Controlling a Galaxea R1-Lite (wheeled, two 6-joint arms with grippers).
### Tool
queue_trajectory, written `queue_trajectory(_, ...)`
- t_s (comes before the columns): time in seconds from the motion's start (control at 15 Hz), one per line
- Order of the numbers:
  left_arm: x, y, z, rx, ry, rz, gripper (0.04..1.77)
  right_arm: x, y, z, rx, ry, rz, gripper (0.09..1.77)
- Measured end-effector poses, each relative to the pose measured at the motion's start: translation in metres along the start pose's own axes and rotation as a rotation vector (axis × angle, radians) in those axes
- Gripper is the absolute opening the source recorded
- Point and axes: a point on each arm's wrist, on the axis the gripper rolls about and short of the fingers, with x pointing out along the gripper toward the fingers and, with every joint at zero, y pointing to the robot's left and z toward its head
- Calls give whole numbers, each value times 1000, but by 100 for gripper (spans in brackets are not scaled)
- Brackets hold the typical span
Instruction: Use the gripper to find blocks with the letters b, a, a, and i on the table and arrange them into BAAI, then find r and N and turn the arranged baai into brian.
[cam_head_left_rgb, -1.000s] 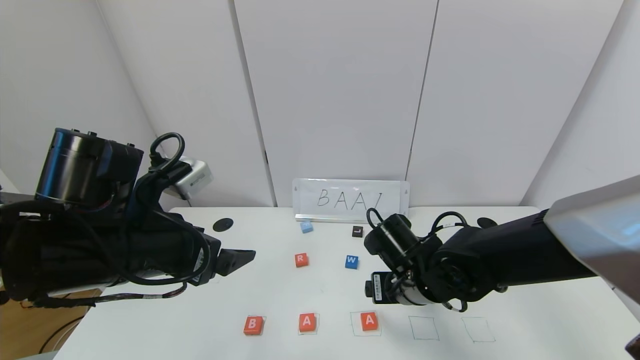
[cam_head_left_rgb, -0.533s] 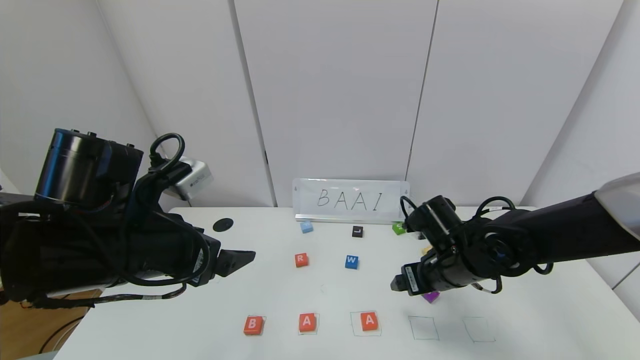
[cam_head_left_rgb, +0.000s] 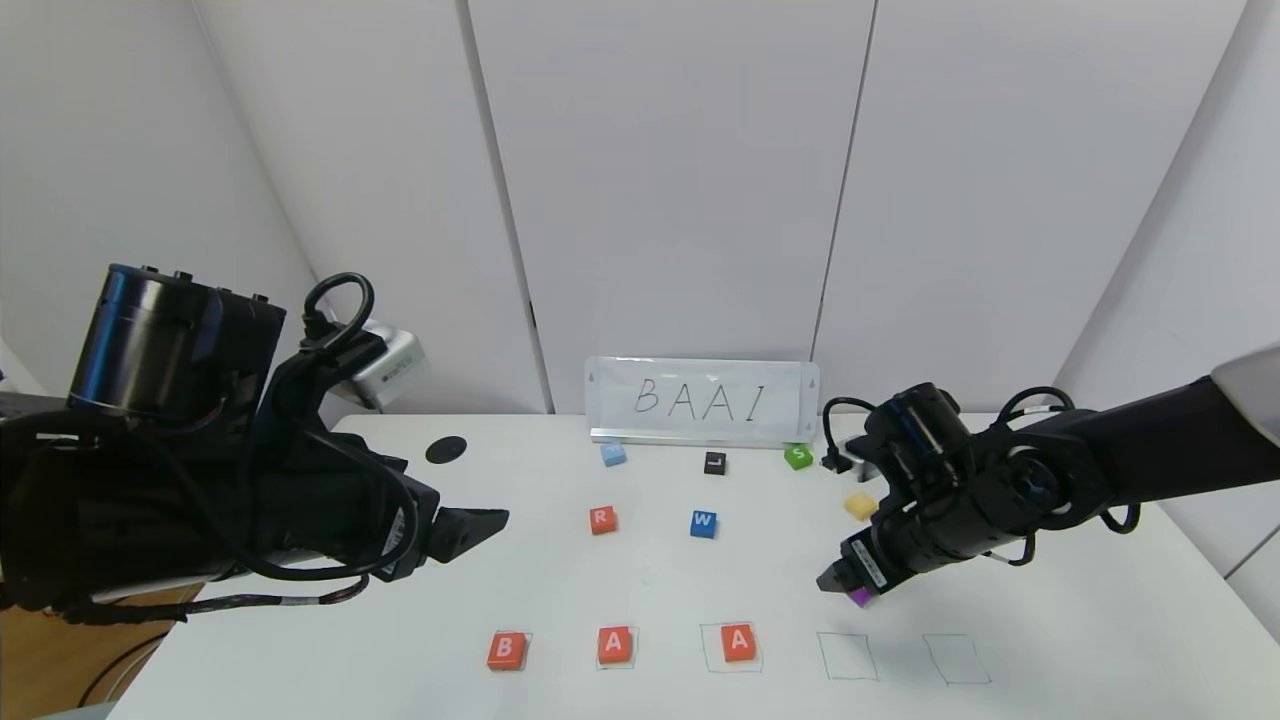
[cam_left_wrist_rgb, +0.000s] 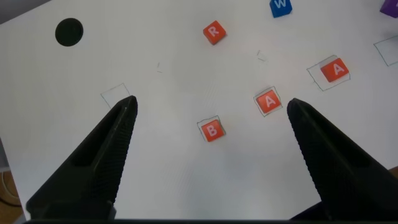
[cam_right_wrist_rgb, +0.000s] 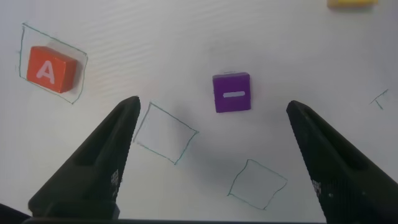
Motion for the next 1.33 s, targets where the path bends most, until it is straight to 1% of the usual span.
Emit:
queue_trajectory(0.2, 0, 0, 0, 1, 1, 0, 172, 9, -11, -4, -95, 23, 12, 170)
queue_trajectory(0.33, 1, 0, 0, 2, 4, 1, 172, 15, -16, -6, -160, 33, 50, 170)
queue_trajectory(0.47, 2, 0, -1, 5, 7, 1, 172, 21, -20, -9, -190, 42, 77, 170)
queue_trajectory(0.6, 3, 0, -1, 12, 12, 2, 172, 28, -21, -10, -215, 54, 84, 170)
queue_trajectory(0.93, 5, 0, -3, 21, 20, 0, 172, 44, -21, -7, -210, 71, 77, 170)
queue_trajectory(1.13, 5, -1, -3, 26, 21, -2, 172, 51, -22, -5, -203, 86, 31, 170)
queue_trajectory(1.33, 5, -1, -4, 36, 25, -2, 172, 54, -21, -4, -191, 89, 25, 170)
